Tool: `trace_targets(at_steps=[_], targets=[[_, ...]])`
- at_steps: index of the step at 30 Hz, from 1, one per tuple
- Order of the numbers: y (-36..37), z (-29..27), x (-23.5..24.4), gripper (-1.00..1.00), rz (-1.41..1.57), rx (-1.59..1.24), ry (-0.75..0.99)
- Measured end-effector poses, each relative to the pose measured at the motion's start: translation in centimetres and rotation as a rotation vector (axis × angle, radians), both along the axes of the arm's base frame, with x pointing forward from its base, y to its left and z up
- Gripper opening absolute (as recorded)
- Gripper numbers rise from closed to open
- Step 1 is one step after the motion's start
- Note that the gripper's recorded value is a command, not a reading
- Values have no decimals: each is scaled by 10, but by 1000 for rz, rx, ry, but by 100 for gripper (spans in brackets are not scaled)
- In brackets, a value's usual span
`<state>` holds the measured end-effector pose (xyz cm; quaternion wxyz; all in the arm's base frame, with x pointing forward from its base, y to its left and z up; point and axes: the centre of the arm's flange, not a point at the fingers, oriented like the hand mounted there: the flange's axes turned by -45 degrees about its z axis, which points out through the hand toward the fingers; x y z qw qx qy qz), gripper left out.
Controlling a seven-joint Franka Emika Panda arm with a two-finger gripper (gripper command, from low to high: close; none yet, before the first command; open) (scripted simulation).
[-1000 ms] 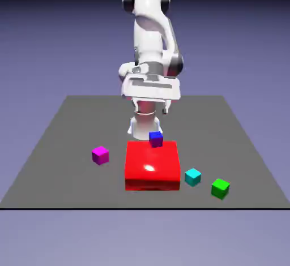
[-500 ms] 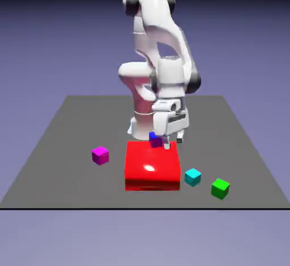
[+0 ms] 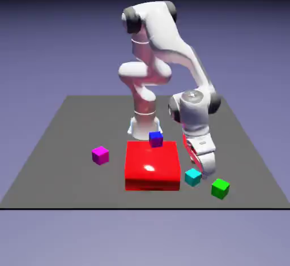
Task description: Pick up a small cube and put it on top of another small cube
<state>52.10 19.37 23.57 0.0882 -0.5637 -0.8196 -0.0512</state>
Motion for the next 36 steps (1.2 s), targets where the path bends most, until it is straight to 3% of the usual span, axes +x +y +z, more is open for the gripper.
trace_targets(at_steps=[11, 14, 15, 17, 21, 36], targets=[[58, -56, 0, 0, 476, 204, 123], [70, -110, -12, 0, 476, 205, 123], [72, -121, -16, -100, 476, 205, 123], [72, -121, -16, -100, 476, 205, 123], [63, -55, 2, -100, 456, 209, 123], [-129, -20, -23, -100, -519, 293, 45]])
